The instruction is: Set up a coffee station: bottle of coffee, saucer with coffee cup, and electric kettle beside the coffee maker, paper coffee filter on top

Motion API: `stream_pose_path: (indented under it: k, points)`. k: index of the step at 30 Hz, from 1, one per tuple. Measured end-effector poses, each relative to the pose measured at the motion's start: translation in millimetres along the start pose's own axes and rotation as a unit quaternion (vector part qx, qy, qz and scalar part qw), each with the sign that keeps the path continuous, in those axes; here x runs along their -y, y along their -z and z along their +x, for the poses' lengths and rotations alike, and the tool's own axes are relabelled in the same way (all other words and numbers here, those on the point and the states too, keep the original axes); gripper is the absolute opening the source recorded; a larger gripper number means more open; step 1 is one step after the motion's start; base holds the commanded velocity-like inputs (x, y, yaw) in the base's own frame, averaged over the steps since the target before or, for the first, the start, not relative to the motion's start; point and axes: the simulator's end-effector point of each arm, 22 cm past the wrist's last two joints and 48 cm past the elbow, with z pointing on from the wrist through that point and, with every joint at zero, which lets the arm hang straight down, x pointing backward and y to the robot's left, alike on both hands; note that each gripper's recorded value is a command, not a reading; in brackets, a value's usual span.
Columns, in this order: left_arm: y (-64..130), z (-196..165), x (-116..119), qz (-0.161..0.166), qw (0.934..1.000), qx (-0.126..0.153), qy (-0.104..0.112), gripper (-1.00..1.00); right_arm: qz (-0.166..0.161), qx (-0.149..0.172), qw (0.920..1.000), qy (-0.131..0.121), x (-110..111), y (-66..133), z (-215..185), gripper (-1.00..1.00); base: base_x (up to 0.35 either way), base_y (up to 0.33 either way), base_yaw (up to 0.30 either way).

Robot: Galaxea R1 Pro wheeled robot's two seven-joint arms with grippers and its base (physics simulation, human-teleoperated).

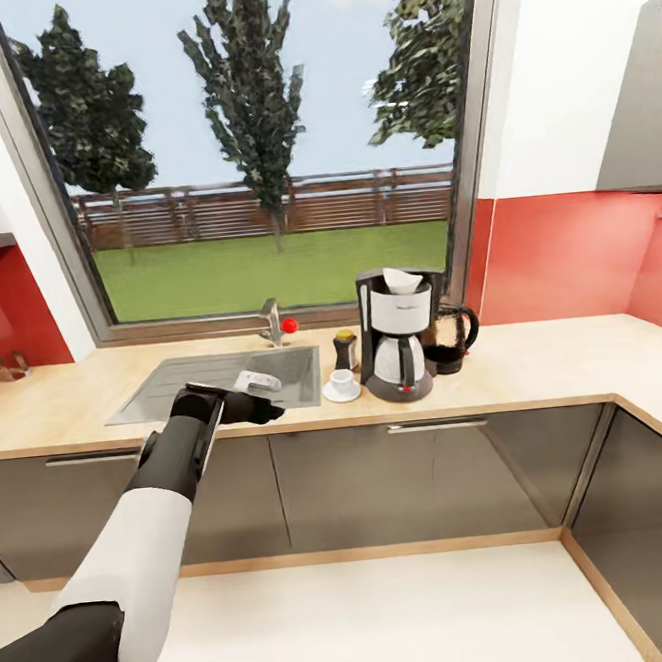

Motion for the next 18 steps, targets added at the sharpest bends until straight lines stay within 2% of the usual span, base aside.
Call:
stream_pose_path:
  k: [3,10,15,18]
  points:
    - [-2.5,9,0,0.002,1.0,-0.006,0.003,1.0,0.0,0.0,1.0,0.0,0,0.0,0,1.0,-0.198,-0.231,0.0]
    - [-16.6,79,12,0.013,0.9986,-0.049,0.015,1.0,0.0,-0.001,1.0,0.001,0,-0.1,1,1.0,-0.216,-0.2,0.0]
    - [-28.5,121,30,0.029,0.9989,-0.036,-0.003,1.0,0.0,0.0,1.0,0.0,1,0.1,1,1.0,-0.061,-0.038,0.0]
    - [-32.8,163,44,0.04,0.9979,-0.051,-0.003,1.0,0.0,0.0,1.0,0.001,1,0.2,1,1.0,-0.007,-0.005,0.0]
